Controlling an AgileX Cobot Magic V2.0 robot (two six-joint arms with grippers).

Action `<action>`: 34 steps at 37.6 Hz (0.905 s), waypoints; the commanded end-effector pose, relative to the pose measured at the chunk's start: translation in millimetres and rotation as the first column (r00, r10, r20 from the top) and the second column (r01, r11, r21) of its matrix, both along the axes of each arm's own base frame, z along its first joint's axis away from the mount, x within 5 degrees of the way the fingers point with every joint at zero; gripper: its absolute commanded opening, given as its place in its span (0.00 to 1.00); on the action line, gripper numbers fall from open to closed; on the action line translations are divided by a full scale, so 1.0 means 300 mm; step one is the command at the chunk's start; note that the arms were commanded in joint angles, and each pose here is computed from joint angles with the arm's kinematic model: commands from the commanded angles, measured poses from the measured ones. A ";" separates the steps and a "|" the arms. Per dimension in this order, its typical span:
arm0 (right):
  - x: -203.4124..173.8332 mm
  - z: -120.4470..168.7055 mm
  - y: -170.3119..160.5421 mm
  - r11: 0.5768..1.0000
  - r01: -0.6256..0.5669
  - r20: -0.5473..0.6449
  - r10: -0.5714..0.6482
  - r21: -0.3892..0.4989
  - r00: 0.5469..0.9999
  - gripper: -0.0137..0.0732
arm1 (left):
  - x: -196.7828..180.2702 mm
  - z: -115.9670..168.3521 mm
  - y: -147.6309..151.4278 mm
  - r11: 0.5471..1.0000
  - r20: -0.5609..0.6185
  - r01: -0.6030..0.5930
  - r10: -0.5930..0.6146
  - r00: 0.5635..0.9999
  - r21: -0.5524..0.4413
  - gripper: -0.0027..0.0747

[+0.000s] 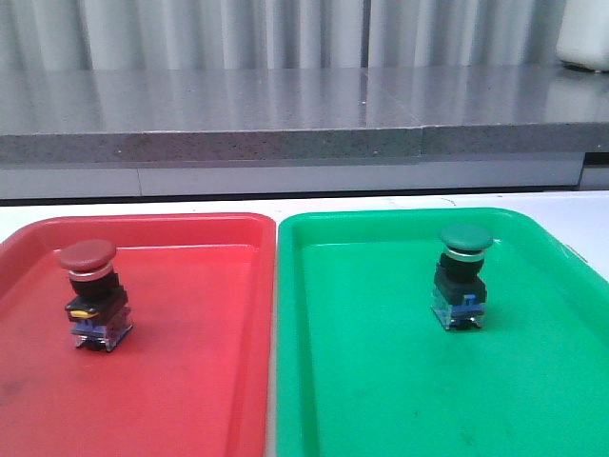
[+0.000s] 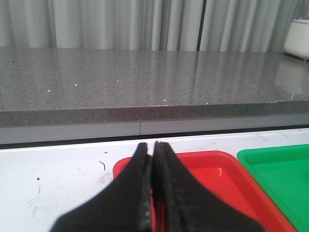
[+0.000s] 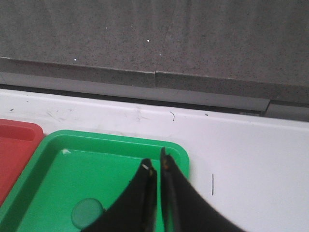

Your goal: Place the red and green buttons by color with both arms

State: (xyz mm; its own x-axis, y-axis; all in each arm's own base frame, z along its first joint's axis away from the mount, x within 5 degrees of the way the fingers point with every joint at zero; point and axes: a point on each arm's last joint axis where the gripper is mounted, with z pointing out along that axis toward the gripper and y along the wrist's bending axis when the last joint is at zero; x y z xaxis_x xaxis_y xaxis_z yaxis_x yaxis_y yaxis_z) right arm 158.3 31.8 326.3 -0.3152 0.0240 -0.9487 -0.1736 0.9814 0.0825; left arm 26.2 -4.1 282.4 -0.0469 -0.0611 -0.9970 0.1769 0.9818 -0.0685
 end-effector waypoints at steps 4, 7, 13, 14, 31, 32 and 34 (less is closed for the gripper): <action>-0.168 -0.037 -0.036 1.000 0.002 0.231 -0.007 0.021 0.973 0.21 | -0.007 0.045 0.000 1.000 0.087 0.002 0.001 0.996 -0.030 0.01; -0.216 -0.066 -0.046 1.000 0.002 0.266 -0.006 0.016 0.964 0.21 | -0.007 0.045 0.000 1.000 0.087 0.002 0.001 0.996 -0.030 0.01; -0.279 -0.098 -0.058 1.000 0.001 0.315 -0.009 0.026 0.949 0.21 | -0.007 0.045 0.000 1.000 0.087 0.002 0.001 0.996 -0.030 0.01; -0.283 -0.100 -0.059 1.000 0.001 0.320 -0.009 0.027 0.947 0.21 | -0.007 0.045 0.000 1.000 0.087 0.002 0.001 0.996 -0.030 0.01; -0.291 -0.099 -0.060 1.000 0.000 0.330 -0.010 0.029 0.944 0.21 | -0.007 0.045 0.000 1.000 0.087 0.002 0.001 0.996 -0.030 0.01; -0.291 -0.099 -0.060 1.000 0.000 0.330 -0.010 0.029 0.944 0.21 | -0.007 0.045 0.000 1.000 0.087 0.002 0.001 0.996 -0.030 0.01; -0.291 -0.099 -0.060 1.000 0.000 0.330 -0.010 0.029 0.944 0.21 | -0.007 0.045 0.000 1.000 0.087 0.002 0.001 0.996 -0.030 0.01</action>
State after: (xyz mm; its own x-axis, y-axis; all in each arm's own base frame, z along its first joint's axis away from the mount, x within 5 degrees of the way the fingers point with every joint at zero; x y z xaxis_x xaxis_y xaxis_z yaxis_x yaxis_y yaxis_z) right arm 71.5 14.4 279.7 -0.0924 0.0555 -0.9942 -0.1901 0.9791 0.0723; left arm 26.2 -4.1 282.4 -0.0469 -0.0611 -0.9970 0.1769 0.9818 -0.0685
